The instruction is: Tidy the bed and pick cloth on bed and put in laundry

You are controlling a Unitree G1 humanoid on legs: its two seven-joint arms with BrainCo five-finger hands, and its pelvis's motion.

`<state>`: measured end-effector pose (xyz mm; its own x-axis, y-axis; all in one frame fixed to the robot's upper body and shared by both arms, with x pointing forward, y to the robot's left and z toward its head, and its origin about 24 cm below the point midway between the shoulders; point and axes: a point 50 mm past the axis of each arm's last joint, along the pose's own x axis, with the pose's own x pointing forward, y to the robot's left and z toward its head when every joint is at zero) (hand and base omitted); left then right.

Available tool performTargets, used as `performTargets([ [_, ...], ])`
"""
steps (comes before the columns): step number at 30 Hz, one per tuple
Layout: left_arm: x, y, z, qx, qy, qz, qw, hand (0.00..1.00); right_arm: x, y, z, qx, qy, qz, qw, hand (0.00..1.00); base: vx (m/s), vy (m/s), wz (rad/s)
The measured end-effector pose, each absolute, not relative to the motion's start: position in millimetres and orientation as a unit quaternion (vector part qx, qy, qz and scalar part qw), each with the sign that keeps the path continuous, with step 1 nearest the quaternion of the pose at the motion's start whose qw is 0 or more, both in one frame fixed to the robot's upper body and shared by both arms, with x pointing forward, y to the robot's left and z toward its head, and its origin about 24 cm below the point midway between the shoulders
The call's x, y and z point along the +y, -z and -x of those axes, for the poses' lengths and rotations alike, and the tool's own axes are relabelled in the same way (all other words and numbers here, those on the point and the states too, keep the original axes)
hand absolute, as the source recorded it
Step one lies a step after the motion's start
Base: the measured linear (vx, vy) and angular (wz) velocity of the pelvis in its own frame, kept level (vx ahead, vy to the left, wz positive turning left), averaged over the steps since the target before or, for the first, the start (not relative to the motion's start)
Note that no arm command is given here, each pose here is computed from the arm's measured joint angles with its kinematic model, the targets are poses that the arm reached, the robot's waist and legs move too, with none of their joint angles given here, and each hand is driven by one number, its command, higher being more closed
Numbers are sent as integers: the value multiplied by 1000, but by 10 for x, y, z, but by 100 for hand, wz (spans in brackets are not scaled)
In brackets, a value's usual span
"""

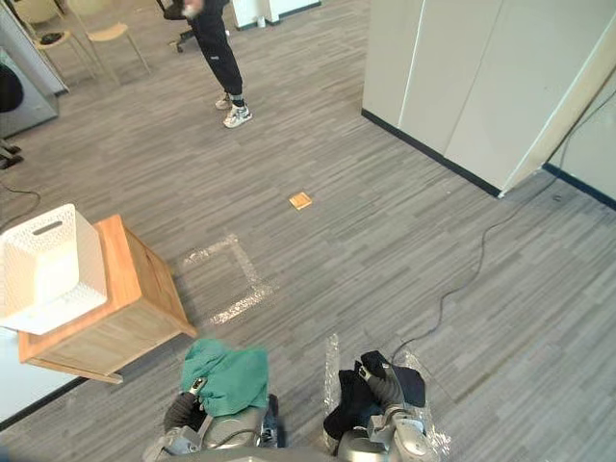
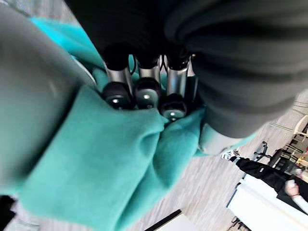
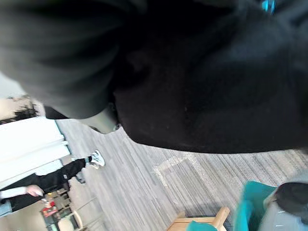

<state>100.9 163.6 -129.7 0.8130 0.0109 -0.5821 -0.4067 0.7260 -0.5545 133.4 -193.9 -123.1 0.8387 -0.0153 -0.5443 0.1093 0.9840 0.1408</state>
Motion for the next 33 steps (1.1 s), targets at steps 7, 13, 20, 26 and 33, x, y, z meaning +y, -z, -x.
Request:
performTargets([
  [7, 1842, 1325, -887, 291, -132, 286, 903, 100, -1788, 1255, -1315, 285, 46, -116, 950, 100, 254, -26, 83],
  [13, 1823, 1327, -901, 323, -112, 210, 916, 100, -1773, 1266, -1203, 304, 48, -104, 946, 100, 221, 43, 74],
  [20, 1913, 1335, -916, 337, -143, 181, 913, 100, -1712, 1042, -1264, 193, -17, -143, 971, 100, 315, -47, 59],
  [26, 1965, 1300, -1098, 312, -140, 177, 923, 100, -1800, 745, -1335, 60, -48, -138, 987, 100, 239, -213, 53],
  [33, 1914, 1351, -908, 317, -141, 173, 922, 100, -1814, 902, -1165, 109, -53, -158, 980, 100, 185, -295, 17],
])
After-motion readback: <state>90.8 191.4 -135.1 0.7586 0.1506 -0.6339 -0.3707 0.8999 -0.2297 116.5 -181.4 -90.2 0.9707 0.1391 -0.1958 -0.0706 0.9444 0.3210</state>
